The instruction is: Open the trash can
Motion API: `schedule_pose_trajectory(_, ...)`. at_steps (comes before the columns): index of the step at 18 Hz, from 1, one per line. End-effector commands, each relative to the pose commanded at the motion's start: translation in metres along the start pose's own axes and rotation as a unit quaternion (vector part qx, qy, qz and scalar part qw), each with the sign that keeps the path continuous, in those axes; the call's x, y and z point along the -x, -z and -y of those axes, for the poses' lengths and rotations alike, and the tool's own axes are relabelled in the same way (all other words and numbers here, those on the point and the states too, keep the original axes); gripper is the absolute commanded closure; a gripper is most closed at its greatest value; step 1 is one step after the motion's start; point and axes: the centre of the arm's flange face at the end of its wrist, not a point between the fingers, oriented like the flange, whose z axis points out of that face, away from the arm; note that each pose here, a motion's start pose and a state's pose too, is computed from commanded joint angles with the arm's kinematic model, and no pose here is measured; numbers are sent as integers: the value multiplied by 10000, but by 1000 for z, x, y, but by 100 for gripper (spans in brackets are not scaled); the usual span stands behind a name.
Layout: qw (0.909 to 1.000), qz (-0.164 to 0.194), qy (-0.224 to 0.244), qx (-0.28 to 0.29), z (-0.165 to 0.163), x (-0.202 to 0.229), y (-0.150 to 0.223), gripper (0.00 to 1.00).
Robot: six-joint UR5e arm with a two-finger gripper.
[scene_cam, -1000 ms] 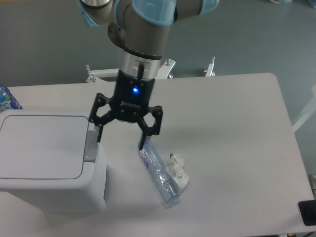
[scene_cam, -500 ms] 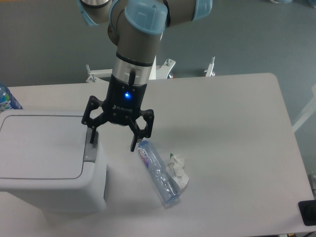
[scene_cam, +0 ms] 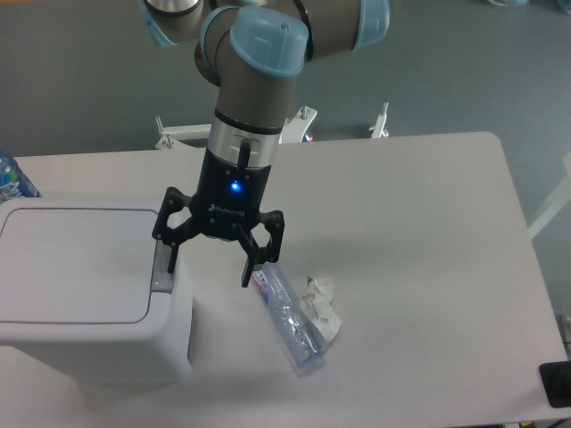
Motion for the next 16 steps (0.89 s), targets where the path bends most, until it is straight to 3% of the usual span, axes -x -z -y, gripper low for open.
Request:
schedule_pose_trajectory(9,10000,-5,3,20,0,1,-3,0)
schedule_pose_trajectory(16,9995,88,-137,-270,19,0,25,0)
